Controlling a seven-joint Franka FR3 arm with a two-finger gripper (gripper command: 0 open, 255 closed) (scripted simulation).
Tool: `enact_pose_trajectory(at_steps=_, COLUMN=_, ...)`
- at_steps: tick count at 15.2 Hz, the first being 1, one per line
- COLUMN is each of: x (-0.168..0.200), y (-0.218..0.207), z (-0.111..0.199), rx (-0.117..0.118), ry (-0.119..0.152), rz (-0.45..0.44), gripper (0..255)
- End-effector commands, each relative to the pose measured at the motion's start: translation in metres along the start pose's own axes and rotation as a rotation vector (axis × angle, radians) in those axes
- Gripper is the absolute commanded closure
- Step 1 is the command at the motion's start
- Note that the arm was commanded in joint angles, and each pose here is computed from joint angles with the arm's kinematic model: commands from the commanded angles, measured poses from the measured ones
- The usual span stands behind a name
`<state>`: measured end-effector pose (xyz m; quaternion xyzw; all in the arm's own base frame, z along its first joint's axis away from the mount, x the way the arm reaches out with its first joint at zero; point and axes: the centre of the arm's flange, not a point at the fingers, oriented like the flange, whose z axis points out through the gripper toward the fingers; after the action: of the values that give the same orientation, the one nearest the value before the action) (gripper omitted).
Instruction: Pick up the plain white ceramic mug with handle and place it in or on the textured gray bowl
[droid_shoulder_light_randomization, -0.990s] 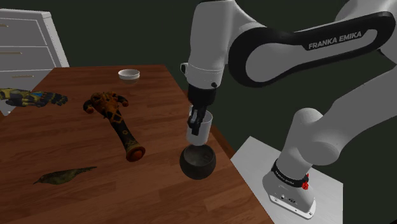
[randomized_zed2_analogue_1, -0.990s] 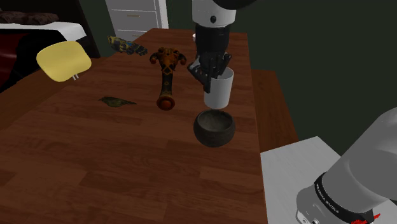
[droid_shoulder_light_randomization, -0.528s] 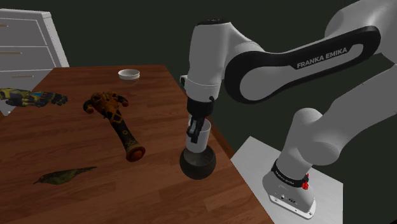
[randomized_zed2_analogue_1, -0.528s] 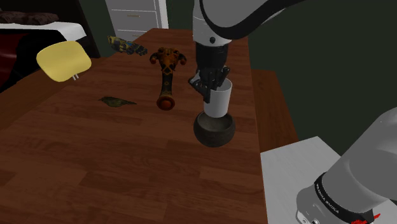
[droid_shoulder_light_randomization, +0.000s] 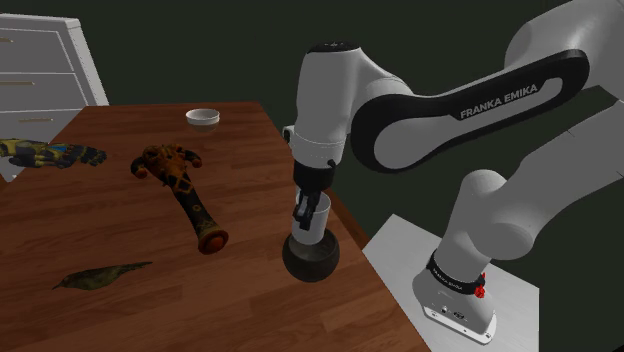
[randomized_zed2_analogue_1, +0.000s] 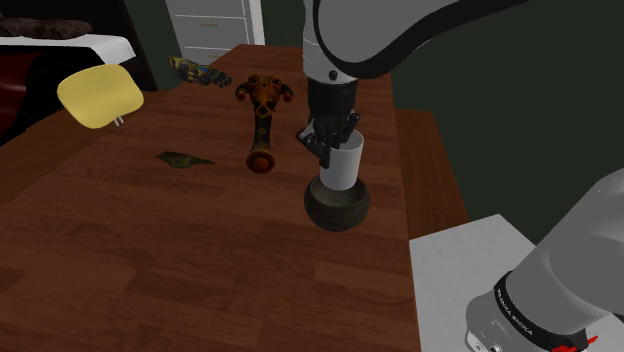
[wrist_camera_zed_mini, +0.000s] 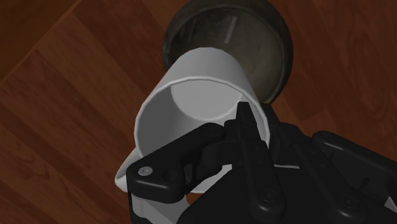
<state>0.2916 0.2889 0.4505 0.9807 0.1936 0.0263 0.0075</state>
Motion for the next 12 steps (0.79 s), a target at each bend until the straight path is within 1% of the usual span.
enact_pose_trajectory(at_steps=1, x=0.000, y=0.000, z=0.000, rx=0.000, ry=0.000, rz=0.000, gripper=255)
enact_pose_trajectory(at_steps=2, x=0.000, y=0.000, z=0.000, rx=0.000, ry=0.000, rz=0.000, gripper=0)
enact_pose_trajectory(at_steps=7, x=0.000, y=0.000, z=0.000, rx=0.000, ry=0.000, rz=0.000, gripper=0)
enact_pose_trajectory(at_steps=11, x=0.000, y=0.000, z=-0.050, rx=0.000, ry=0.000, rz=0.000, gripper=0)
enact_pose_trajectory(at_steps=12, x=0.000, y=0.000, z=-0.050, rx=0.000, ry=0.000, rz=0.000, gripper=0)
